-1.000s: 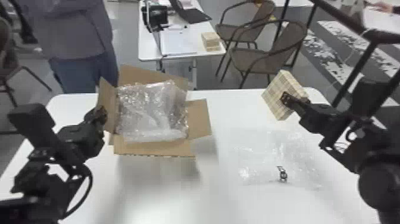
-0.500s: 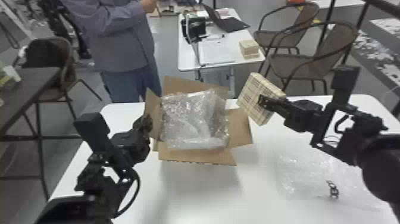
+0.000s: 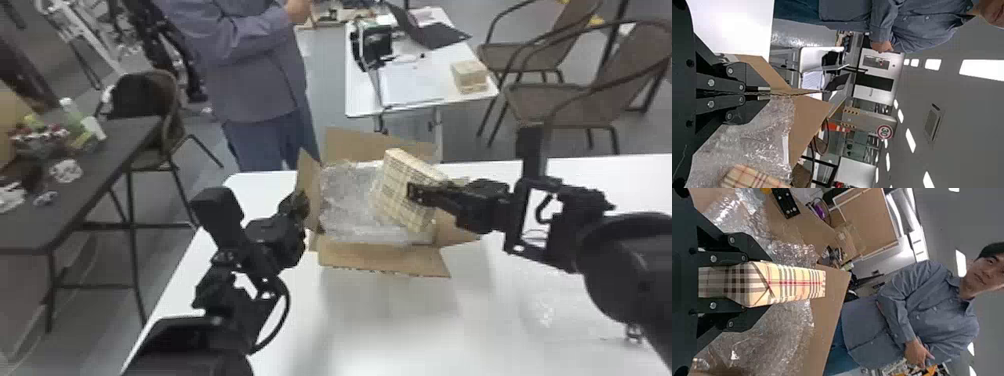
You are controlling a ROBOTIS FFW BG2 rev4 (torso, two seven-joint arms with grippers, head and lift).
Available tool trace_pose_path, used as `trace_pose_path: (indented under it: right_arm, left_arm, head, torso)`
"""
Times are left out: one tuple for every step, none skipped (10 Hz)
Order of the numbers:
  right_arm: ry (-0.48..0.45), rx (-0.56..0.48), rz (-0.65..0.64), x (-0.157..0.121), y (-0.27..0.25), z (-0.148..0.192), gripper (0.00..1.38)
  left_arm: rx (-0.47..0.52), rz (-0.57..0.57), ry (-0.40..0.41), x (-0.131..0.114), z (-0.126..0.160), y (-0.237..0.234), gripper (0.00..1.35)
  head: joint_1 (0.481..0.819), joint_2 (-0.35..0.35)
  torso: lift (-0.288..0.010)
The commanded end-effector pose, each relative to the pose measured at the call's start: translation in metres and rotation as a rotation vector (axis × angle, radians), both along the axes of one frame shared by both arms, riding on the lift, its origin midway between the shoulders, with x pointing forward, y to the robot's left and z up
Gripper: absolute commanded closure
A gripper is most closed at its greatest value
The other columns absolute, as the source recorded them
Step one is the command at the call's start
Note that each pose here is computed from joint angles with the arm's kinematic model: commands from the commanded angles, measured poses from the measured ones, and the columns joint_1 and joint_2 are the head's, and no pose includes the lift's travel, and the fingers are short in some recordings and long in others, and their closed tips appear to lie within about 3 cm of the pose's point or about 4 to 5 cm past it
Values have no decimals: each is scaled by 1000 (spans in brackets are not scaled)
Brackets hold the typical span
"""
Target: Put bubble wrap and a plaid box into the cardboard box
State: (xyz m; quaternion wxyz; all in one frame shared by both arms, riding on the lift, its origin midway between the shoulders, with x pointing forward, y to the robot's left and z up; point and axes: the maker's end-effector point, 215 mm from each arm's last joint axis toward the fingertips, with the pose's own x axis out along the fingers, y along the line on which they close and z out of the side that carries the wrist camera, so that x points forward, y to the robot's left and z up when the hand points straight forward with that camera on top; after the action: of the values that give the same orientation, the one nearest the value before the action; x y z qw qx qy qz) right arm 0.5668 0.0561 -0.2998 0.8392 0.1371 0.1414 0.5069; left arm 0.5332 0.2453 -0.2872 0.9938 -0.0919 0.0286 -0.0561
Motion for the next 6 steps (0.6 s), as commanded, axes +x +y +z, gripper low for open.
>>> trace_pose_path:
  right_arm:
    - [-7, -7, 62, 2, 24, -18, 1044]
    - [1, -13, 87, 3, 30, -28, 1030]
    - [10, -22, 85, 4, 29, -35, 648]
    - [17, -23, 80, 4, 27, -40, 251]
    - [0, -2, 71, 5, 24, -30, 53]
    - [-36, 15, 60, 8, 19, -12, 116]
  left_arm:
    - [-7, -7, 1, 1, -1, -5, 1220]
    - [-9, -11, 1, 2, -1, -6, 1220]
    - [-9, -11, 1, 2, -1, -6, 1220]
    - [-10, -8, 0, 2, -1, -5, 1220]
    - [-11, -5, 1, 1, -1, -4, 1220]
    - [-11, -6, 2, 1, -2, -4, 1220]
  head:
    - [647, 289]
    - [652, 305]
    - [657, 312]
    - [659, 313]
    - [664, 311]
    - [664, 310]
  torso:
    - [-105]
    - [-105]
    - [-105]
    - [-105]
    - [-105]
    - [-105]
